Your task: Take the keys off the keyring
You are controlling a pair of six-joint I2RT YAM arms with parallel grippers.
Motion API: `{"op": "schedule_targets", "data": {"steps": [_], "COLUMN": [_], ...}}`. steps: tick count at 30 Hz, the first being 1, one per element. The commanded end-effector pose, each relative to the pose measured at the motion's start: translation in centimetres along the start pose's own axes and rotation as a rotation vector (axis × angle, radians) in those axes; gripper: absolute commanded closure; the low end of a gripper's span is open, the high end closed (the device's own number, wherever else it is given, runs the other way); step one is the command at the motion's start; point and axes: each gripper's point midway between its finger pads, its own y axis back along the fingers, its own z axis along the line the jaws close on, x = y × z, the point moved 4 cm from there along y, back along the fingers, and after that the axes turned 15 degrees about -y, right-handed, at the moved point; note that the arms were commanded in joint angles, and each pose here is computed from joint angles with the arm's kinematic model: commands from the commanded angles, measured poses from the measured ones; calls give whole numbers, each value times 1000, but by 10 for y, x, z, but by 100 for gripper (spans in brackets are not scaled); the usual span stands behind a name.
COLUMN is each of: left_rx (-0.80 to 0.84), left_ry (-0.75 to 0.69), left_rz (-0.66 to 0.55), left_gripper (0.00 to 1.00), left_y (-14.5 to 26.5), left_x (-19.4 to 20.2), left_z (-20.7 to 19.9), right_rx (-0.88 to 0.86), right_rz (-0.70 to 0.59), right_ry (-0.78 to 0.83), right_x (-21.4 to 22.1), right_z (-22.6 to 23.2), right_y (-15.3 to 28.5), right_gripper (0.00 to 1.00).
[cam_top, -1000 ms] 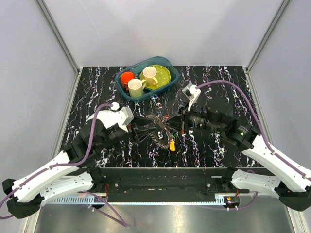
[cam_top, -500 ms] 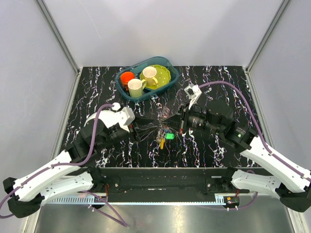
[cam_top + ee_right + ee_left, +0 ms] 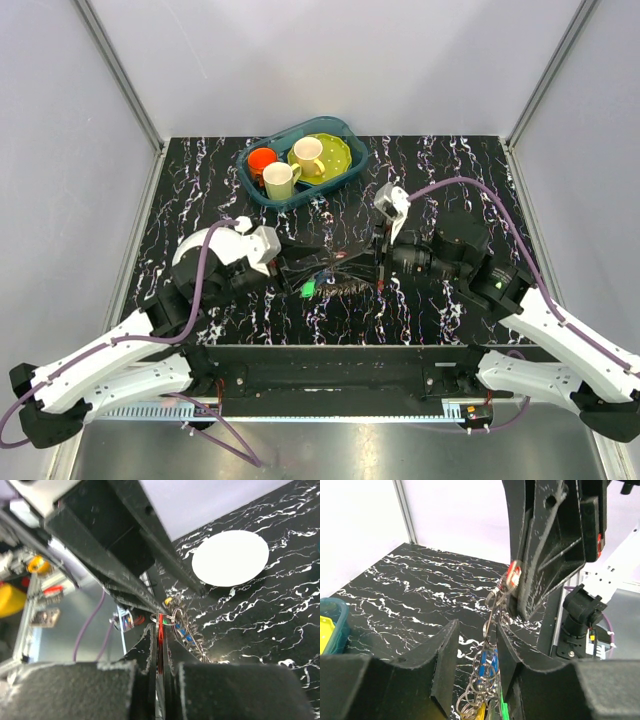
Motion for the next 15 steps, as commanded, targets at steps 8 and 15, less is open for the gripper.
{"op": "schedule_targets", "data": {"steps": [8, 15], "left_rx": [103, 143], "left_ry": [59, 85], "left_rz": [-120, -90], "left_gripper": [57, 58], "left_y": [29, 35], "left_x": [-34, -28], "left_z": [-19, -27], "right_rx": [-230, -274], "right_rz": [152, 163], "right_ry": [410, 421], "right_x": [5, 0], "right_z": [23, 30], "right_y": [11, 6], "right_gripper": [100, 100]}}
